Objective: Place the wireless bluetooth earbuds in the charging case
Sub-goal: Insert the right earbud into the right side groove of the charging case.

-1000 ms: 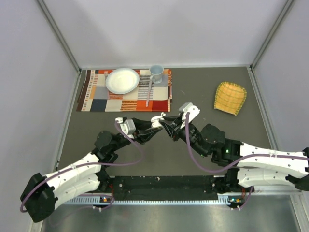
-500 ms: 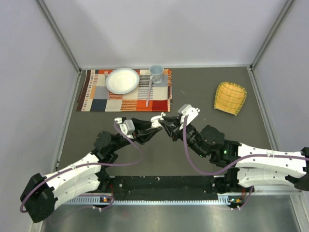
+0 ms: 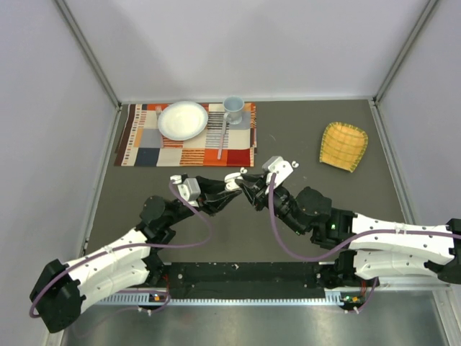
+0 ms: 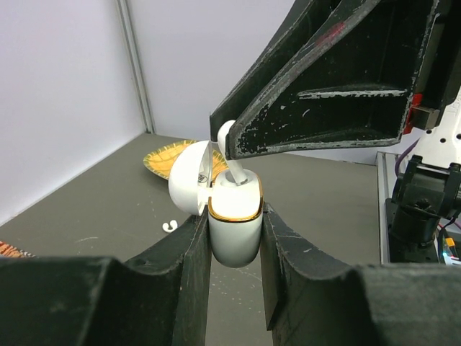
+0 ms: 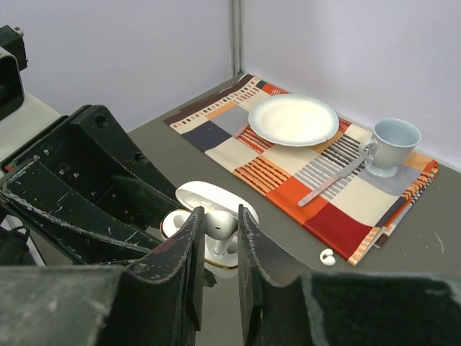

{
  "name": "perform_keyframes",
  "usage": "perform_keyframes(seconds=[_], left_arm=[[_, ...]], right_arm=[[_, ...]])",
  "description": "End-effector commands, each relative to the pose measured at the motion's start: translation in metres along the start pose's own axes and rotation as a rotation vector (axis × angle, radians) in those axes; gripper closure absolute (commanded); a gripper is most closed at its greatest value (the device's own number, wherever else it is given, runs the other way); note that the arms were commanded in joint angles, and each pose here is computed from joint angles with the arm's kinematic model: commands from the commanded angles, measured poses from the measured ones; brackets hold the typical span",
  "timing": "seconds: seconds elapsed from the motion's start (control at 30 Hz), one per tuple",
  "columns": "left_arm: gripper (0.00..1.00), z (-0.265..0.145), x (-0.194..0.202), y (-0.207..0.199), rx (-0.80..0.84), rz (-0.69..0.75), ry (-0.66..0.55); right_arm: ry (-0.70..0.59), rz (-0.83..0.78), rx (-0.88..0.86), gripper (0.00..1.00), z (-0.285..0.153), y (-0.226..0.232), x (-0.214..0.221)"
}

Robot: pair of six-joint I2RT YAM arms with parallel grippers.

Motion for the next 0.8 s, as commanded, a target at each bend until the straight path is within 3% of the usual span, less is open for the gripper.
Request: perform_keyframes(seconds=[0.0,0.23,0.77], left_arm=[[1.0,0.002,-0.025,0.004,-0.03,0.029,-0.099],[1.0,0.001,-0.025,0.004,-0.035,0.028,-0.094],[1.0,0.002,-0.025,0.008,-0.062,0.021,-0.092]], right_arm=[[-0.011,-0.014,0.034,1.0,-0.001,-0.002,-0.001],[-0.027,-0.027,0.044,1.0,-0.003,-0.005,-0.005],[0.084,-0.102,-0.021,1.0,-0.003,0.0,0.018]])
Point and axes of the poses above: each gripper's point midway between its finger pads, its own z axis out along the fingers, its own y axis along the line the jaws close on, x = y × z, the point moved 6 cm from there along -z, back along the fingers, and after that the axes turned 11 degrees about z, right-handed, at the moved point
